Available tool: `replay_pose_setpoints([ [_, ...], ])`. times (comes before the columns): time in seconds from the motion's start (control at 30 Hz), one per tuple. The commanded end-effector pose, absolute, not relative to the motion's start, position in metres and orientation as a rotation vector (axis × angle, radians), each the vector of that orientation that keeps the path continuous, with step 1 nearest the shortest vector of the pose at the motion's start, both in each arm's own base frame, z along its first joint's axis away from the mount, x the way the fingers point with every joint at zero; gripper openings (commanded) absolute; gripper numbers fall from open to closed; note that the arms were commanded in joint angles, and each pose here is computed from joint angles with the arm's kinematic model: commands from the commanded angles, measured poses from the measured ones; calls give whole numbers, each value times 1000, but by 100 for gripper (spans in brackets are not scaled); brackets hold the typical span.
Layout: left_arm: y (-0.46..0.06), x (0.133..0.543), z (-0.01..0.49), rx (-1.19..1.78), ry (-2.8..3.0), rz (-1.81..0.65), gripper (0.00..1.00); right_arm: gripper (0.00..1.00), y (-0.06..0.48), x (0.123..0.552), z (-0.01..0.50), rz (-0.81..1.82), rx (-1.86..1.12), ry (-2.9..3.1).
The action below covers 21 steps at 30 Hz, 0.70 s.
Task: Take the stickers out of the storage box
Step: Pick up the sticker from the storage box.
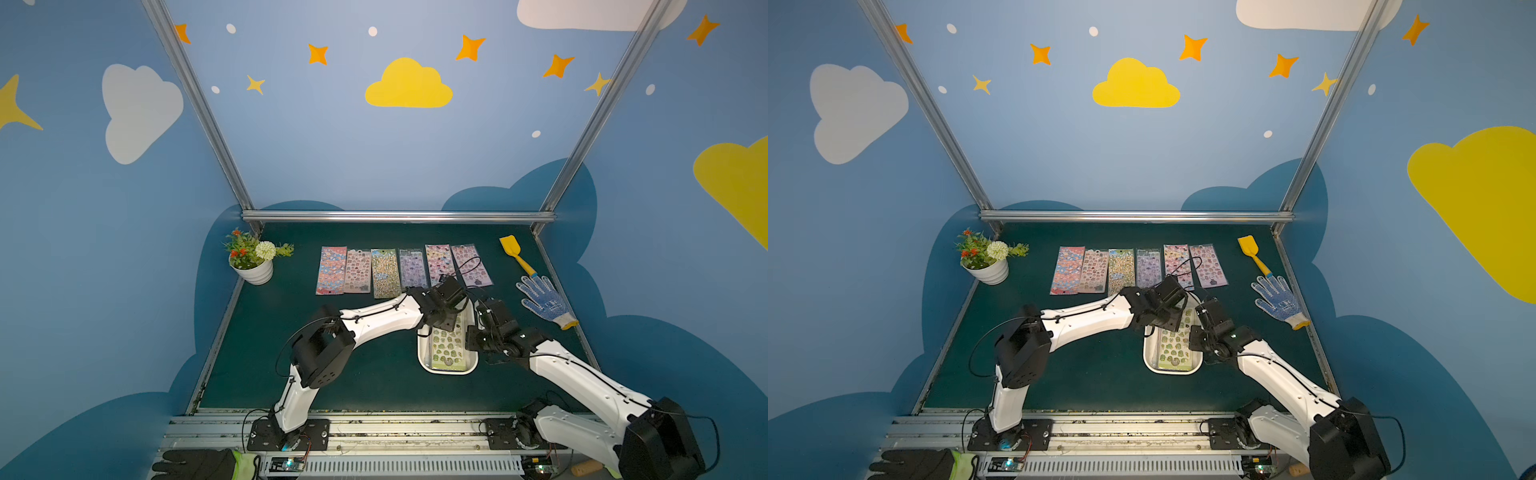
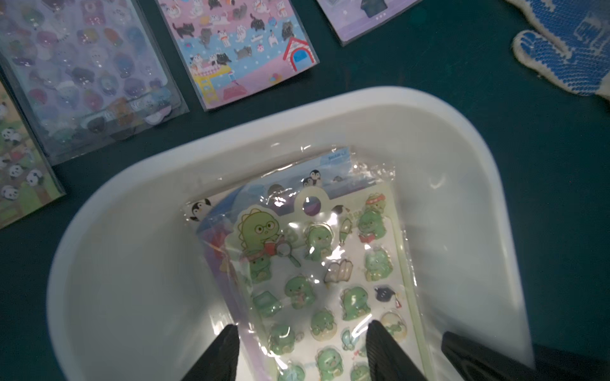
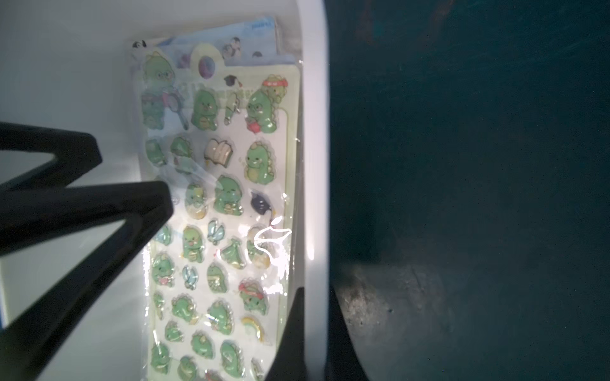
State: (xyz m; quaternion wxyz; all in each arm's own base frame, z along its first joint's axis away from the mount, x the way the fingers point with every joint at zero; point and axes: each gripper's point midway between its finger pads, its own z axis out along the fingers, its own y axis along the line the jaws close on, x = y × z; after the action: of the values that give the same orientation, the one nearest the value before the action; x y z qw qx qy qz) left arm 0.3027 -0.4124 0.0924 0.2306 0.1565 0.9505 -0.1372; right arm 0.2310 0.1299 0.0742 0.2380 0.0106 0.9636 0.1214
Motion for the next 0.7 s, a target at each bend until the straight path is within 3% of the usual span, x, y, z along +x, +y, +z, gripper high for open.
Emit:
replay_pose_setpoints([
  [0.0, -404, 306, 84, 410, 2641, -298, 64, 0, 137, 238, 81, 387, 28, 2601],
  [0.3, -409, 308, 73, 400, 2669, -335, 70, 0, 140, 238, 83, 411, 21, 2592],
  [0.67, -412, 309, 81, 352, 2671, -494, 61, 0, 140, 237, 80, 416, 20, 2601],
])
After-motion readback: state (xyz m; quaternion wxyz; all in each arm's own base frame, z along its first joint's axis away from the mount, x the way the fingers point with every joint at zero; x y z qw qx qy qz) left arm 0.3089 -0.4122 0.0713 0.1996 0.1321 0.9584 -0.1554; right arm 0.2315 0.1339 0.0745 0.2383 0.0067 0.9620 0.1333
